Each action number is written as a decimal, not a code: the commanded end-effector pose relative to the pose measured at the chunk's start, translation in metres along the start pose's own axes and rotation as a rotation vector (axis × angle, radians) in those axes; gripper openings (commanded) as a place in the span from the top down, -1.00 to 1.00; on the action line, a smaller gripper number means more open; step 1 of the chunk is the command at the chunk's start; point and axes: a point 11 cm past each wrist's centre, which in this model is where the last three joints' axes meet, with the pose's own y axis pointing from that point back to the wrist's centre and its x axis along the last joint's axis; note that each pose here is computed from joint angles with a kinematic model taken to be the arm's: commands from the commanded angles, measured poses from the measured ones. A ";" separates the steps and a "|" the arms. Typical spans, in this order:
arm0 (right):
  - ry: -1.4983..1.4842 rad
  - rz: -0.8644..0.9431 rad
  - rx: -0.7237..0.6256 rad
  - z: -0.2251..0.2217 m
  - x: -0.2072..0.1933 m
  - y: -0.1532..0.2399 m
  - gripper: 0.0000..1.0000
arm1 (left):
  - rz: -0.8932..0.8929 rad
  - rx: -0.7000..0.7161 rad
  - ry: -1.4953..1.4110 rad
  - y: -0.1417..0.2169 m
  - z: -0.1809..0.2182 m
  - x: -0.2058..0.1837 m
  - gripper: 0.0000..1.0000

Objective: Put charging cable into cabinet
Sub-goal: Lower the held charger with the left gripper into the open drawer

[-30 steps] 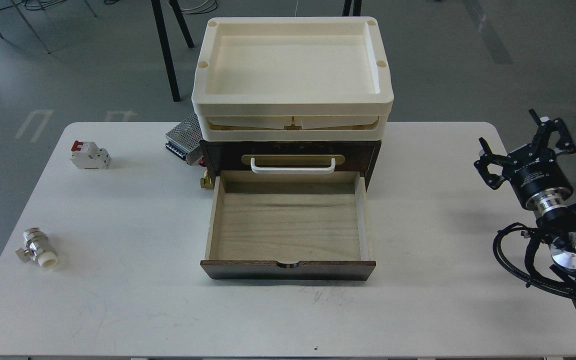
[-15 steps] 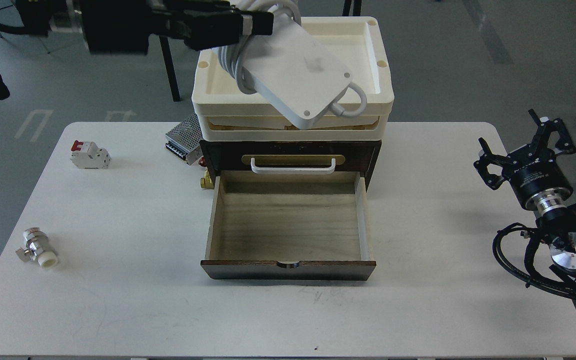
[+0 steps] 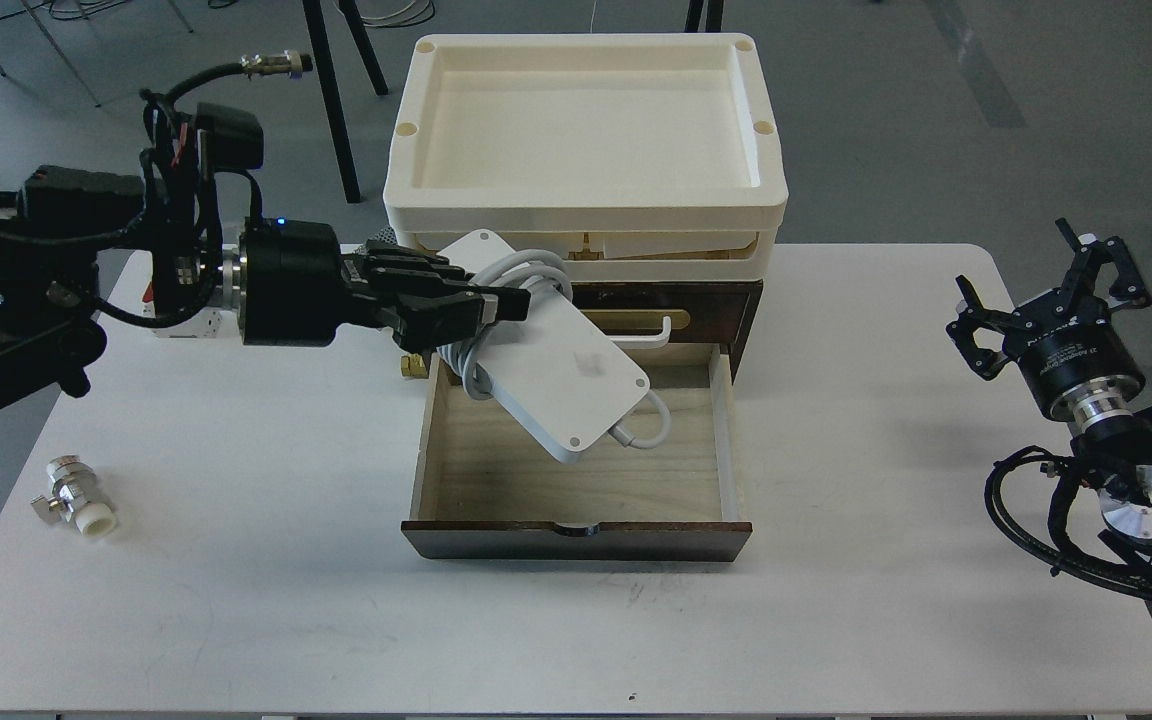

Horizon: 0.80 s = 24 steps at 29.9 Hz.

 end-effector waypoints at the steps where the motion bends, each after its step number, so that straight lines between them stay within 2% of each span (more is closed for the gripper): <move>1: 0.000 0.000 0.000 0.000 0.000 0.000 -0.99 | 0.003 0.004 0.062 -0.005 -0.010 -0.031 1.00; 8: 0.000 0.000 0.000 0.000 0.000 0.000 -0.99 | 0.067 0.008 0.162 -0.018 -0.023 -0.083 1.00; 18: 0.000 -0.001 -0.002 0.001 0.000 0.000 -0.99 | 0.141 -0.016 0.198 -0.052 -0.029 -0.085 1.00; 24: 0.000 -0.001 -0.002 0.001 0.000 0.000 -0.99 | 0.137 0.009 0.252 -0.064 -0.041 -0.105 1.00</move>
